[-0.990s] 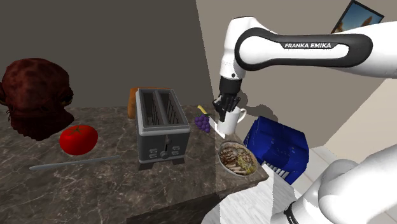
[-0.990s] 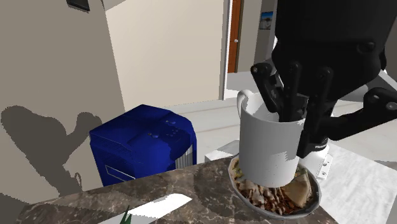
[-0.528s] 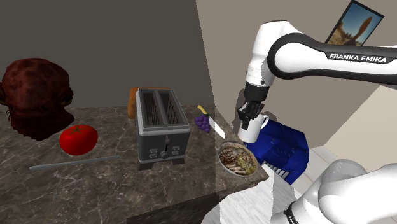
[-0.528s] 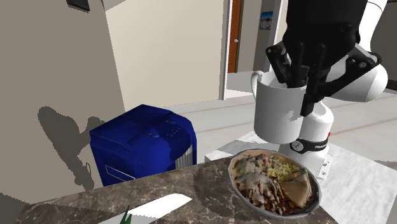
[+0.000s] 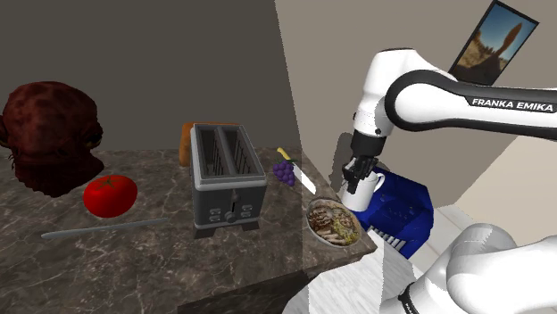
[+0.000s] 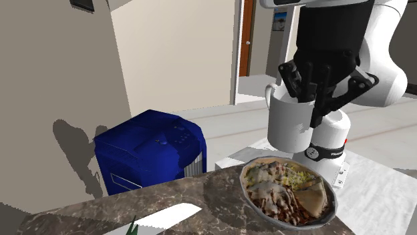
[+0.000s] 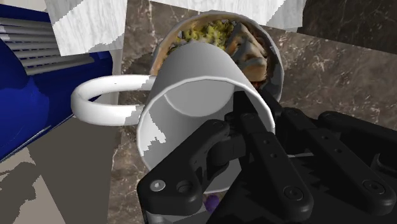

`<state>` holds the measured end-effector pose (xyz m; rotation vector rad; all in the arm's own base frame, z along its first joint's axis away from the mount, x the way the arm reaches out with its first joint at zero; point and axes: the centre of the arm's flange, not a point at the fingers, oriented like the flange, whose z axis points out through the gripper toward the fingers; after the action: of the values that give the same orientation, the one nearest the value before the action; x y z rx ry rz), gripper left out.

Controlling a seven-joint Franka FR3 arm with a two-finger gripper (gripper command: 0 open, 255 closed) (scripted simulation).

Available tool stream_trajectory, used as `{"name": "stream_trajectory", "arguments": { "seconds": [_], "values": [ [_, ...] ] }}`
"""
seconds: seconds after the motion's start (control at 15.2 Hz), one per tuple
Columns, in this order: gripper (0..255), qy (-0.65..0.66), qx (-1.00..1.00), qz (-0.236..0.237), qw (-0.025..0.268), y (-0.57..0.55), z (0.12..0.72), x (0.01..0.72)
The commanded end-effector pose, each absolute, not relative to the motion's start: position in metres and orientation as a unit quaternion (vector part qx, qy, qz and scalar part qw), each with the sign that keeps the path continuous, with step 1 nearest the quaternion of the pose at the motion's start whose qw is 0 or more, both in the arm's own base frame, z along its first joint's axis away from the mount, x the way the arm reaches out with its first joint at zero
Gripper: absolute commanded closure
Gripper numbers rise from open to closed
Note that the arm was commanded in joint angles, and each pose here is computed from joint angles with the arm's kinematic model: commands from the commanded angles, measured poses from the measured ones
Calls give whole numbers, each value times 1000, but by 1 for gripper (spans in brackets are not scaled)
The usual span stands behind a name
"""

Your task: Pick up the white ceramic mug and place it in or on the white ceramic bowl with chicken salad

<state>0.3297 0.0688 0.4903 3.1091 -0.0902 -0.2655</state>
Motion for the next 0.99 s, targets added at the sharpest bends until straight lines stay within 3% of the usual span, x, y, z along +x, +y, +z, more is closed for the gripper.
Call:
{"name": "stream_trajectory", "arguments": {
  "seconds": [0.0, 0.92],
  "values": [
    [255, -29, 996, -85, 10, 69, 480, 329],
    [255, -29, 996, -85, 10, 69, 428, 329]
  ]
}}
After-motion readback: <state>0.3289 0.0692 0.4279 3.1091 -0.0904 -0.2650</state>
